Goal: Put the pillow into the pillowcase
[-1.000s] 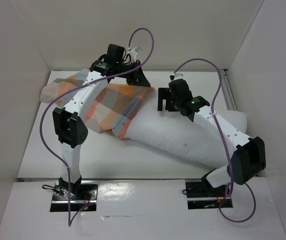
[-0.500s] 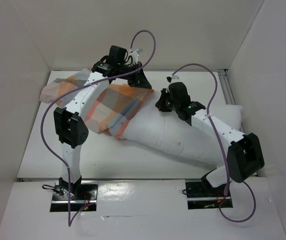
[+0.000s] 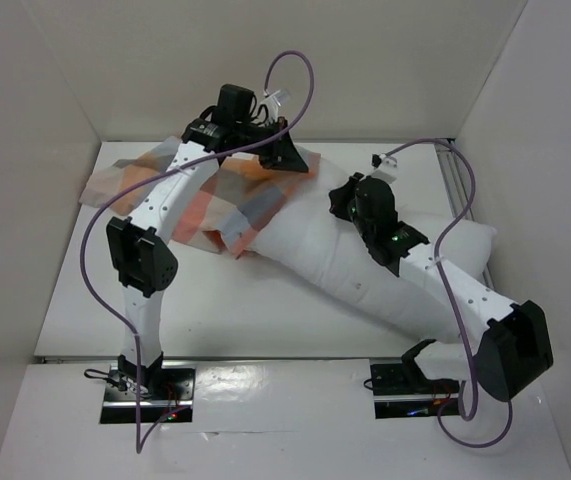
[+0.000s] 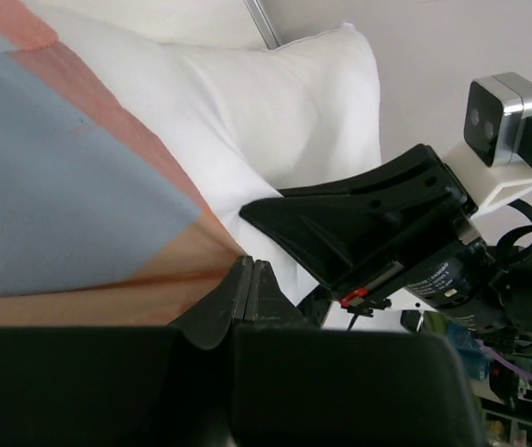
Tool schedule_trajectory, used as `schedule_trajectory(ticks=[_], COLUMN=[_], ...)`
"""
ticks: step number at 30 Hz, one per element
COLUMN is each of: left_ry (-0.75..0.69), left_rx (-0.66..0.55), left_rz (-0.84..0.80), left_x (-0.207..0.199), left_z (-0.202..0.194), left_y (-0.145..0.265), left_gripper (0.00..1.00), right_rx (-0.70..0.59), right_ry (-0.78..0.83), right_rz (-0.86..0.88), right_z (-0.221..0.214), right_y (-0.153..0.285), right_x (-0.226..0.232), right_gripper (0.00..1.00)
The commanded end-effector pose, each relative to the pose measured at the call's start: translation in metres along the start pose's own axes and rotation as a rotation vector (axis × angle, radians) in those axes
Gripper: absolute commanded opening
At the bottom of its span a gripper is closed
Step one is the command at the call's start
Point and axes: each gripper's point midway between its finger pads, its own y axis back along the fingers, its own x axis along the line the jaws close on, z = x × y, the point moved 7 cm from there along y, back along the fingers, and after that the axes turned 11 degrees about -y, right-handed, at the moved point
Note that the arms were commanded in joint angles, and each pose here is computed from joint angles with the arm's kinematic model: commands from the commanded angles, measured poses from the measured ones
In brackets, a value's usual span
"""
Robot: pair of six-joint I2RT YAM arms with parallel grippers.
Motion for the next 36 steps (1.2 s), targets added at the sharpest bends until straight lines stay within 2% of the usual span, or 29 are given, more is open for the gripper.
schedule_trajectory(ticks=[1, 4, 6, 7, 9, 12, 13, 14, 17, 18, 19, 21, 22, 23, 24, 25, 26, 27, 28, 29, 31, 33, 36], left_ry=[-0.021, -0.025, -0.022, -0.008, 0.000, -0.035, -0.067, -0.087, -0.174, -0.157, -0.168, -0.175, -0.148, -0.158, -0.150, -0.112, -0.105, -0.109, -0.031, -0.025, 0.001, 0.068, 0.116], left_rx=[0.028, 0.064, 0.066, 0.042, 0.027, -0.019, -0.031, -0.046, -0.107, -0.077, -0.077, -0.103, -0.098, -0.160, -0.191, -0.202, -0.227, -0.267, -0.232, -0.261, -0.269, -0.236, -0.301], left_rz=[-0.115, -0.172, -0.171, -0.133, -0.073, 0.030, 0.056, 0.098, 0.242, 0.289, 0.401, 0.483, 0.538, 0.574, 0.602, 0.625, 0.645, 0.635, 0.642, 0.623, 0.565, 0.498, 0.497], left_x=[-0.035, -0.050, -0.051, -0.039, -0.024, -0.010, -0.015, -0.014, -0.023, -0.014, -0.005, -0.002, 0.001, 0.002, 0.001, 0.002, 0.003, 0.003, 0.016, 0.013, 0.017, 0.027, 0.044], left_z=[-0.005, -0.015, -0.019, -0.015, -0.012, 0.001, 0.004, 0.008, 0.011, -0.003, -0.010, -0.027, -0.059, -0.064, -0.077, -0.114, -0.127, -0.134, -0.164, -0.170, -0.178, -0.194, -0.204], left_y=[-0.009, -0.017, -0.014, -0.006, 0.007, 0.033, 0.040, 0.050, 0.084, 0.085, 0.093, 0.104, 0.114, 0.119, 0.122, 0.130, 0.132, 0.133, 0.126, 0.127, 0.117, 0.096, 0.080], left_gripper=[0.00, 0.00, 0.00, 0.24, 0.54, 0.87, 0.90, 0.98, 0.98, 0.95, 0.83, 0.62, 0.38, 0.28, 0.26, 0.27, 0.52, 0.69, 0.85, 0.97, 1.00, 0.94, 0.84], right_rx=[-0.164, -0.142, -0.143, -0.130, -0.113, -0.096, -0.086, -0.093, -0.078, -0.071, -0.073, -0.063, -0.059, -0.047, -0.053, -0.050, -0.031, -0.031, -0.030, -0.019, -0.020, -0.013, -0.012], right_ry=[-0.112, -0.121, -0.137, -0.148, -0.150, -0.148, -0.148, -0.163, -0.165, -0.174, -0.177, -0.177, -0.179, -0.179, -0.181, -0.192, -0.190, -0.190, -0.193, -0.193, -0.194, -0.185, -0.186], right_rz=[0.026, -0.014, -0.020, -0.021, -0.019, -0.036, -0.028, -0.033, -0.025, -0.019, -0.021, -0.013, -0.010, -0.001, -0.007, -0.008, -0.005, -0.005, -0.006, 0.002, -0.011, -0.005, 0.009], right_z=[0.026, 0.012, 0.018, 0.016, 0.018, 0.020, 0.019, 0.022, 0.021, 0.020, 0.023, 0.022, 0.024, 0.023, 0.025, 0.027, 0.025, 0.024, 0.027, 0.026, 0.026, 0.026, 0.028], right_y=[-0.019, -0.046, -0.058, -0.065, -0.072, -0.076, -0.076, -0.076, -0.077, -0.077, -0.077, -0.077, -0.078, -0.077, -0.078, -0.081, -0.081, -0.081, -0.084, -0.084, -0.087, -0.089, -0.091], right_x=[0.025, 0.022, 0.016, 0.012, 0.008, 0.002, 0.002, 0.000, -0.003, -0.002, -0.004, -0.004, -0.005, -0.004, -0.007, -0.008, -0.008, -0.008, -0.010, -0.009, -0.013, -0.012, -0.007], right_gripper=[0.00, 0.00, 0.00, 0.00, 0.00, 0.00, 0.00, 0.00, 0.00, 0.00, 0.00, 0.00, 0.00, 0.00, 0.00, 0.00, 0.00, 0.00, 0.00, 0.00, 0.00, 0.00, 0.00])
